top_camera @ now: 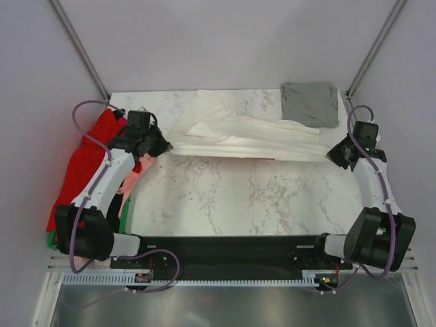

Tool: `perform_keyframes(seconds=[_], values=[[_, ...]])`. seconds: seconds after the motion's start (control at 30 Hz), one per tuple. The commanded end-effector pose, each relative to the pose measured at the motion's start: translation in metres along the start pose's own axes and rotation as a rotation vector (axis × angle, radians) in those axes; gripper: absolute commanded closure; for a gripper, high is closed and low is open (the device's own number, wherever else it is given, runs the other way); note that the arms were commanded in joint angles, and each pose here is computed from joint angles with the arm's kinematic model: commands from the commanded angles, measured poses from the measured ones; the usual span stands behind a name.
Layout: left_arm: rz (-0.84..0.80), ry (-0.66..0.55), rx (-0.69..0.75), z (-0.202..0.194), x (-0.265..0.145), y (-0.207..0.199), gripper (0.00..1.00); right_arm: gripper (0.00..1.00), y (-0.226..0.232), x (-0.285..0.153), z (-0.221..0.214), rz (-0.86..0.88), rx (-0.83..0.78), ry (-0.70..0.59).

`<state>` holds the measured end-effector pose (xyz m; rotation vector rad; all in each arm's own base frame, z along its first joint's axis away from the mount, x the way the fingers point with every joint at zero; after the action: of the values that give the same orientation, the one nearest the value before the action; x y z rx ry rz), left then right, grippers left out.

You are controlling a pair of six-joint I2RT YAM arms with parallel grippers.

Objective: Fold and stack the t-shirts
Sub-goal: Fold the tshirt

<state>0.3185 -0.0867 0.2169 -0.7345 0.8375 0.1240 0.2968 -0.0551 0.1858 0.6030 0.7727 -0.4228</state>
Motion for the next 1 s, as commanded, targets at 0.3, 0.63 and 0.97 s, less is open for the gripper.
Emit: perform_keyframes(seconds=[0.3, 0.63, 0.97], values=[[0.266, 0.215, -0.174, -0.113, -0.021, 0.119, 0.94, 1.0, -0.082, 0.011, -0.101, -0.188, 0.188, 0.24], [0.184, 0.212, -0.33, -0.138, -0.048, 0.124, 0.51, 0.04, -0.089, -0.017, -0.11, -0.159, 0.249, 0.209], [0.031, -0.06, -0.204, -0.053, -0.083, 0.056, 0.06, 0.02, -0.042, -0.048, -0.034, 0.032, 0.171, -0.009]])
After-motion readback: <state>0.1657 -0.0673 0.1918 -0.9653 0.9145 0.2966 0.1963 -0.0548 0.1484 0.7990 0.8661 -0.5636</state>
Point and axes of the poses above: each gripper's point midway between its finger pads, its own x axis out along the fingers, its own y axis along the line the jaws close on, z = x × y, the point moved 6 cm from there along -x, back along the fingers, and after that the axes turned 7 degrees about -x, right-handed, at the moved point
